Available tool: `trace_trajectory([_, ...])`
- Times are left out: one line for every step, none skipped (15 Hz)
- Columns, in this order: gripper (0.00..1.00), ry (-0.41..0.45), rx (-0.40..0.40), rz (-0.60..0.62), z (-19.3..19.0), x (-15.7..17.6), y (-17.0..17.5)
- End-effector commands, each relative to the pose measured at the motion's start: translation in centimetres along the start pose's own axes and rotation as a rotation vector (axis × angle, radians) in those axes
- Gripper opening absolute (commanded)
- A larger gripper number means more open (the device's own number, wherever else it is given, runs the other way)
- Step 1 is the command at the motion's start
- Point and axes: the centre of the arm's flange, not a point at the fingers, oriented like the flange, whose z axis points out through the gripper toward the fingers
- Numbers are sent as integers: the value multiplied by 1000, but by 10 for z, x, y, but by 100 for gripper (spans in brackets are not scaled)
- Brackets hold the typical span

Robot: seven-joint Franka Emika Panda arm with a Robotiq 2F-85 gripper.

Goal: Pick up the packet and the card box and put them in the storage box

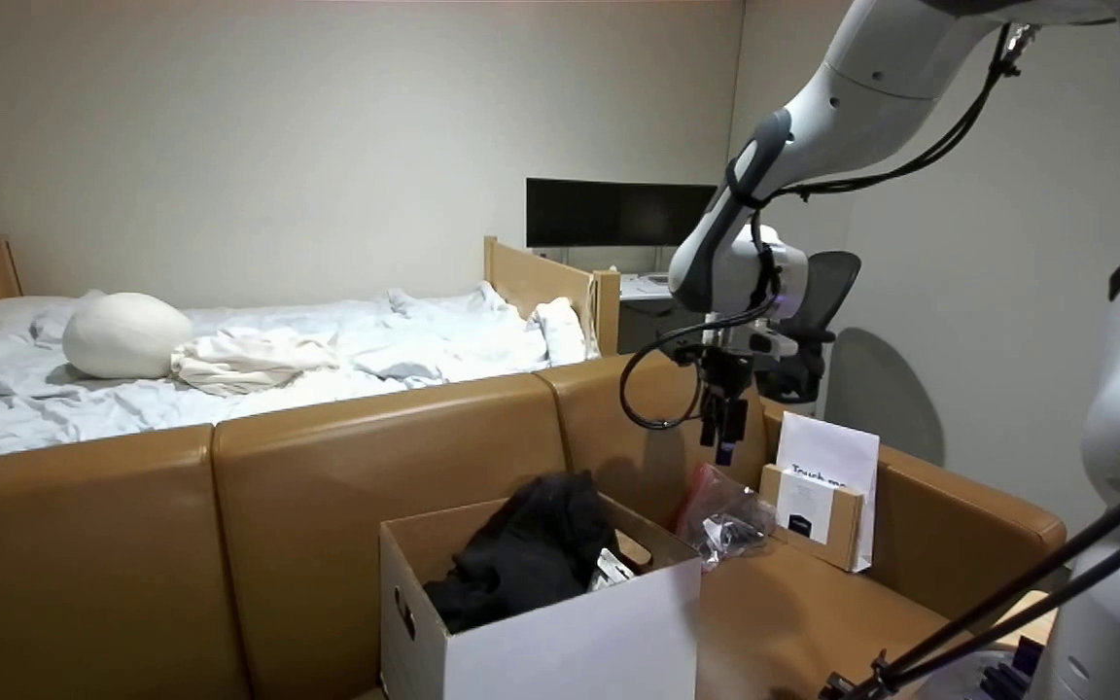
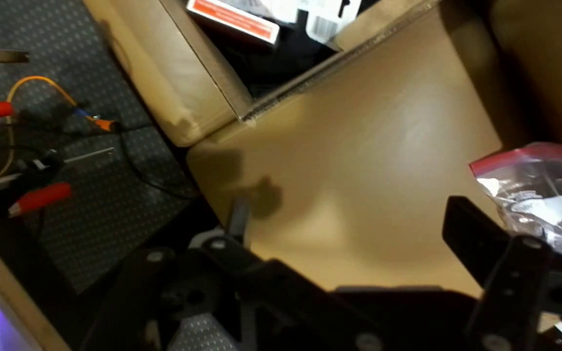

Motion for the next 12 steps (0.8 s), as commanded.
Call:
trace_trajectory([100, -21, 197, 34, 33, 38, 51])
trace_trajectory([100, -15, 253, 41, 39, 46, 57])
trace_trajectory([100, -11, 307, 44, 42, 53, 62])
trace_trajectory([100, -10, 361, 53, 48, 60, 68])
trace_trajectory([100, -4, 406, 56, 53, 68, 72])
trace_trajectory([100, 11, 319, 53, 15, 46, 38])
trace_trajectory([100, 17, 328, 56, 20, 50, 44])
trace_trajectory([100, 18, 323, 55, 21, 49, 44])
trace_trajectory([100, 17, 325, 52, 20, 47, 42])
trace_trajectory([100, 15, 329, 51, 18, 46, 40])
trace_trajectory([100, 14, 330, 51, 17, 45, 39])
trace_trajectory([100, 14, 331, 51, 16, 45, 38])
